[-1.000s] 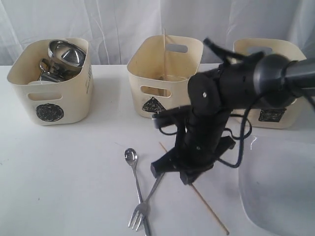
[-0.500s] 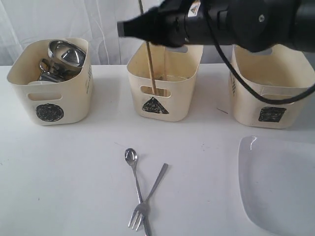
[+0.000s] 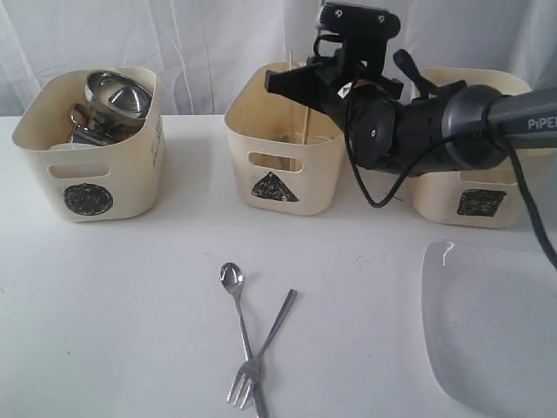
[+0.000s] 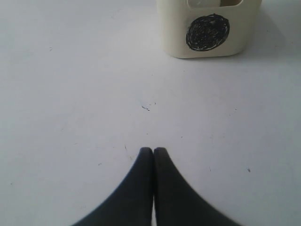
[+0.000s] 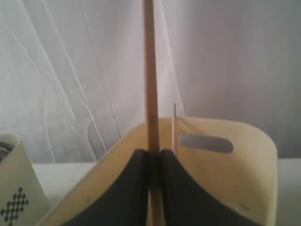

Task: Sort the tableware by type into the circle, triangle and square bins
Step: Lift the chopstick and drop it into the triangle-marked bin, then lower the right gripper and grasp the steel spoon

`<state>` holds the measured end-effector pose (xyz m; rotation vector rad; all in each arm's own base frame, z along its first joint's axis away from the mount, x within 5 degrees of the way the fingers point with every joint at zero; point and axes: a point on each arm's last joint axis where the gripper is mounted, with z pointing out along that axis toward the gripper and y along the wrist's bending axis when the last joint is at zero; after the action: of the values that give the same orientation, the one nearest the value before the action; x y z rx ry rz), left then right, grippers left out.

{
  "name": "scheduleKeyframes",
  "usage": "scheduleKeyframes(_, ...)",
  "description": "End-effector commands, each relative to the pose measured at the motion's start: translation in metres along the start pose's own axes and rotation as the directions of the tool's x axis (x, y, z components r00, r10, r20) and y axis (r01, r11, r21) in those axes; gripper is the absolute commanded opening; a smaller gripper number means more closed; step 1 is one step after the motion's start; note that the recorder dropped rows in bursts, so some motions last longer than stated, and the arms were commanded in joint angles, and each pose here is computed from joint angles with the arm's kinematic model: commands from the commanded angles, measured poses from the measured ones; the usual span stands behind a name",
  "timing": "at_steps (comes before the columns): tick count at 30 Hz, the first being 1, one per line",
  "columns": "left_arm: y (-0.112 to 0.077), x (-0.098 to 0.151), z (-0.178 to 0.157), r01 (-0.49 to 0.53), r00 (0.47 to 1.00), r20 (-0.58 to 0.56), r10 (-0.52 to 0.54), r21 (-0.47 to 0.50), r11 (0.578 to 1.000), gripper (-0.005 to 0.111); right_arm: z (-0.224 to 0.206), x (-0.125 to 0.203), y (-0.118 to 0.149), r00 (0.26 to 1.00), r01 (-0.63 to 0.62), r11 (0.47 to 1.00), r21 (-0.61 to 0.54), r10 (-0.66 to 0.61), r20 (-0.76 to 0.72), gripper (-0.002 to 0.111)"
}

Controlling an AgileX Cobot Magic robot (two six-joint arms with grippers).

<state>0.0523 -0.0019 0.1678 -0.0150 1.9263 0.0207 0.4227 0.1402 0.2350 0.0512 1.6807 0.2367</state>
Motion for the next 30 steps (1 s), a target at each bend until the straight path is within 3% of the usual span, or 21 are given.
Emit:
scheduleKeyframes(1,0.0,0.0,0.0,0.006,1.0,0.005,-0.006,0.001,1.0,0.001,-0.001,-0.001,-0.002,0.997,0.064,0.998,-0.016,-0.064,-0.046,0.032)
scheduleKeyframes(4,0.0,0.0,0.0,0.006,1.0,0.005,-0.006,0.001,1.0,0.001,-0.01,-0.021,0.002,0.998,0.052,0.998,-0.038,-0.053,-0.032,0.032)
scheduleKeyframes(6,0.0,0.0,0.0,0.006,1.0,0.005,-0.006,0.001,1.0,0.001,-0.029,-0.04,0.01,0.99,0.005,0.996,-0.094,-0.018,-0.138,0.031)
scheduleKeyframes(8,0.0,0.0,0.0,0.006,1.0,0.005,-0.006,0.001,1.0,0.001,-0.059,-0.055,0.019,0.937,-0.059,0.984,-0.17,-0.004,-0.35,0.025)
scheduleKeyframes(10,0.0,0.0,0.0,0.006,1.0,0.005,-0.006,0.001,1.0,0.001,-0.085,-0.053,0.028,0.83,-0.092,0.967,-0.237,-0.057,-0.554,0.01)
scheduleKeyframes(11,0.0,0.0,0.0,0.006,1.0,0.005,-0.006,0.001,1.0,0.001,-0.103,-0.044,0.037,0.722,-0.104,0.951,-0.292,-0.13,-0.679,0.0)
scheduleKeyframes(13,0.0,0.0,0.0,0.006,1.0,0.005,-0.006,0.001,1.0,0.001,-0.126,-0.028,0.063,0.588,-0.123,0.916,-0.383,-0.244,-0.771,0.0)
scheduleKeyframes(17,0.0,0.0,0.0,0.006,1.0,0.005,-0.006,0.001,1.0,0.001,-0.139,0.011,0.117,0.582,-0.068,0.888,-0.455,-0.335,-0.741,0.0)
scheduleKeyframes(19,0.0,0.0,0.0,0.006,1.0,0.005,-0.006,0.001,1.0,0.001,-0.133,0.029,0.117,0.552,0.006,0.913,-0.409,-0.344,-0.76,0.0)
scheduleKeyframes(22,0.0,0.0,0.0,0.006,1.0,0.005,-0.006,0.001,1.0,0.001,-0.127,0.061,0.109,0.43,0.085,0.943,-0.322,-0.326,-0.842,0.0)
scheduleKeyframes(25,0.0,0.0,0.0,0.006,1.0,0.005,-0.006,0.001,1.0,0.001,-0.124,0.079,0.105,0.342,0.119,0.943,-0.309,-0.331,-0.879,0.0)
scheduleKeyframes(27,0.0,0.0,0.0,0.006,1.0,0.005,-0.006,0.001,1.0,0.001,-0.123,0.083,0.106,0.336,0.116,0.945,-0.306,-0.327,-0.883,0.003)
scheduleKeyframes(30,0.0,0.0,0.0,0.006,1.0,0.005,-0.006,0.001,1.0,0.001,-0.122,0.084,0.106,0.338,0.117,0.944,-0.31,-0.331,-0.881,0.016)
